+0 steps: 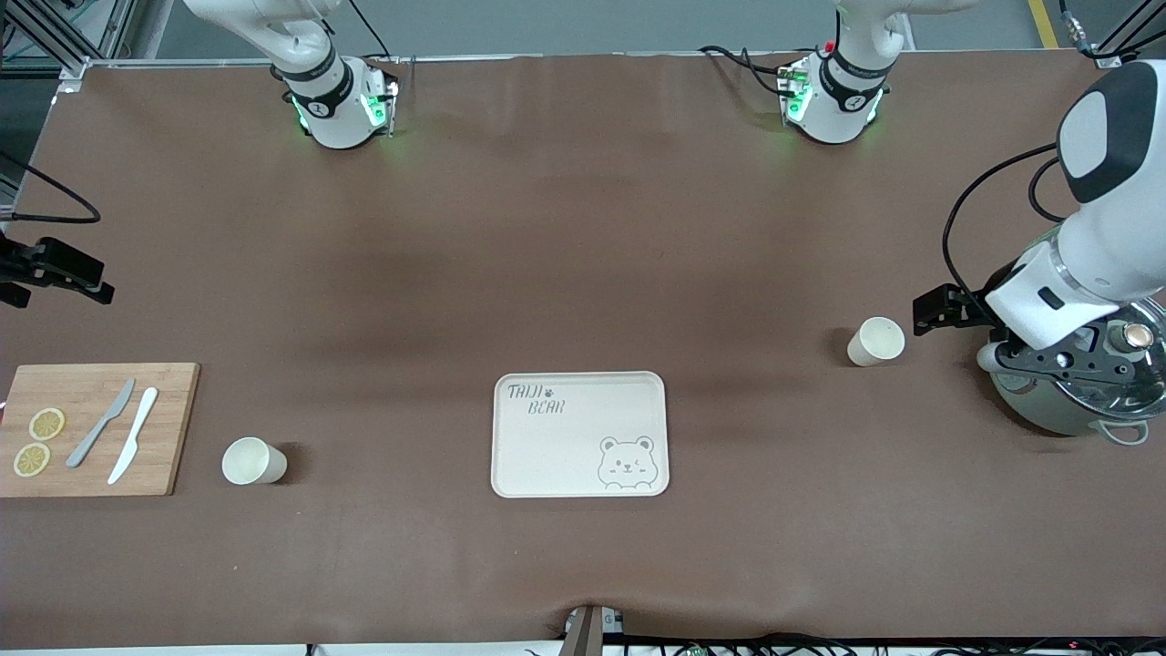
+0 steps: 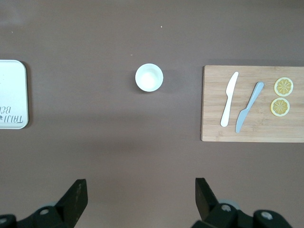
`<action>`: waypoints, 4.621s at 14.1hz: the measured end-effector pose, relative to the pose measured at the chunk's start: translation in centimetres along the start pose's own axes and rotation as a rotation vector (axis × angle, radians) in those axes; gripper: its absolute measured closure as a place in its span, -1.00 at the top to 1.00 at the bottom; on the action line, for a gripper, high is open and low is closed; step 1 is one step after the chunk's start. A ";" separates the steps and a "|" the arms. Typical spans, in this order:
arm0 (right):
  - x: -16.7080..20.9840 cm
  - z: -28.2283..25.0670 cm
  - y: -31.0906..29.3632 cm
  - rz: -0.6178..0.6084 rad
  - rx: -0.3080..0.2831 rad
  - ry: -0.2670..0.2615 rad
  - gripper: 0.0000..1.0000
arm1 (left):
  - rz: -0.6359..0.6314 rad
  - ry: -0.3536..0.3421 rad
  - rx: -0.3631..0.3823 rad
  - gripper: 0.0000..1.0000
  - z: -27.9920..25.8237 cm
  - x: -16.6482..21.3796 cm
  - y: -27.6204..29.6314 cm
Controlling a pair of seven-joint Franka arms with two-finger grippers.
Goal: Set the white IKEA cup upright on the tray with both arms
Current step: 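Reach the left gripper to the white cup beside the steel pot, then grasp the white cup with the left gripper and lift it, then carry the cup to the tray while the right gripper reaches the other cup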
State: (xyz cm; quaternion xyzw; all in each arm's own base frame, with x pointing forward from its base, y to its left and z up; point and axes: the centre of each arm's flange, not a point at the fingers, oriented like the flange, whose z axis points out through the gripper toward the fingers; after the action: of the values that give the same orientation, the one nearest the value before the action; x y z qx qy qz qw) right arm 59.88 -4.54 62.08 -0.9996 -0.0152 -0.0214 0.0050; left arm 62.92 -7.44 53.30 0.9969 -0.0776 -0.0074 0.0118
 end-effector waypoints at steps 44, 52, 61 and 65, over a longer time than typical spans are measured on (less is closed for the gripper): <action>5.2 6.9 1.6 -0.086 -0.023 0.076 1.00 | 0.139 0.124 0.020 1.00 30.7 -10.5 -8.8; 9.7 16.3 5.1 -0.118 -0.046 0.051 1.00 | 0.120 0.110 0.014 0.23 31.5 -10.9 -8.7; 12.3 25.6 5.8 -0.104 -0.034 0.048 1.00 | -0.013 0.170 -0.002 -0.93 29.7 -7.9 -3.2; 12.6 28.8 6.0 -0.102 -0.036 0.029 1.00 | -0.165 0.102 -0.034 -0.93 25.5 -3.6 6.0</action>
State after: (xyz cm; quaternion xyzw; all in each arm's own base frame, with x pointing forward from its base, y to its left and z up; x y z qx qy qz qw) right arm 73.87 -9.85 33.80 -0.9971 -0.0658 -0.0366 -0.0140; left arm 58.03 -13.36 28.03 0.9986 0.0058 0.0409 0.0319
